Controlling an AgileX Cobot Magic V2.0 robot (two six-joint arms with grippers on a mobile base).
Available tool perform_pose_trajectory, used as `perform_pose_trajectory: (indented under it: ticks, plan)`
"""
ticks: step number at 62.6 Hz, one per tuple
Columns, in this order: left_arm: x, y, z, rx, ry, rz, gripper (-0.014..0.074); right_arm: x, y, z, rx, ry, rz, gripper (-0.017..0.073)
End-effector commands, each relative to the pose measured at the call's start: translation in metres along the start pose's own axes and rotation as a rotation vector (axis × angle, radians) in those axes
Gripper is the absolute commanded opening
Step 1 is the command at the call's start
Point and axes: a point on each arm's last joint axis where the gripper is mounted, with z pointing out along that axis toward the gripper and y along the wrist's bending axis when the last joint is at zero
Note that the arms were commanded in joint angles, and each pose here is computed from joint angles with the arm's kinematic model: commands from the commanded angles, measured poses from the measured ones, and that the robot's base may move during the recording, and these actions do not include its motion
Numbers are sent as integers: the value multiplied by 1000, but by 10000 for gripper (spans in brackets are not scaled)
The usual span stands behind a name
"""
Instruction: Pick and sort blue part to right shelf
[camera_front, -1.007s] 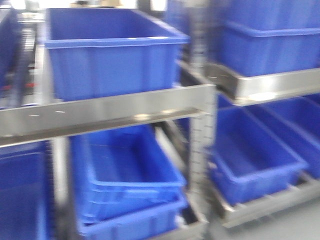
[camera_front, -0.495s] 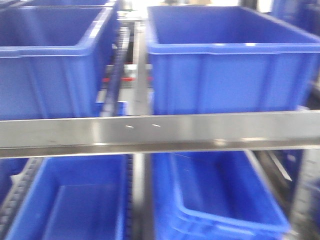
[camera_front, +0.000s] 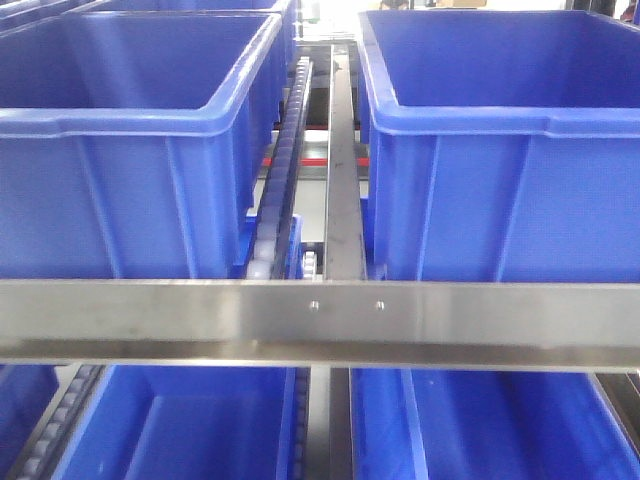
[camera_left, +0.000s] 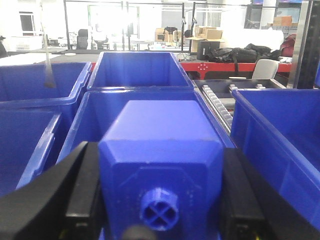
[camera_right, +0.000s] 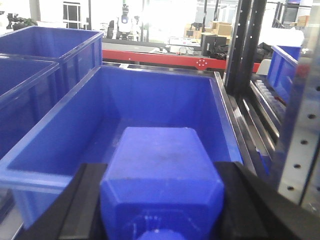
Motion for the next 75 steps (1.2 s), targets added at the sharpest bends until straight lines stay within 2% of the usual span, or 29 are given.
perform_pose_trajectory:
  ticks: [1, 75]
  plan:
    - [-16, 1, 0, -6, -106, -12, 333, -18, -1, -1, 8, -116, -15, 423]
    - [-16, 1, 0, -6, -106, -12, 333, -18, -1, -1, 8, -116, -15, 423]
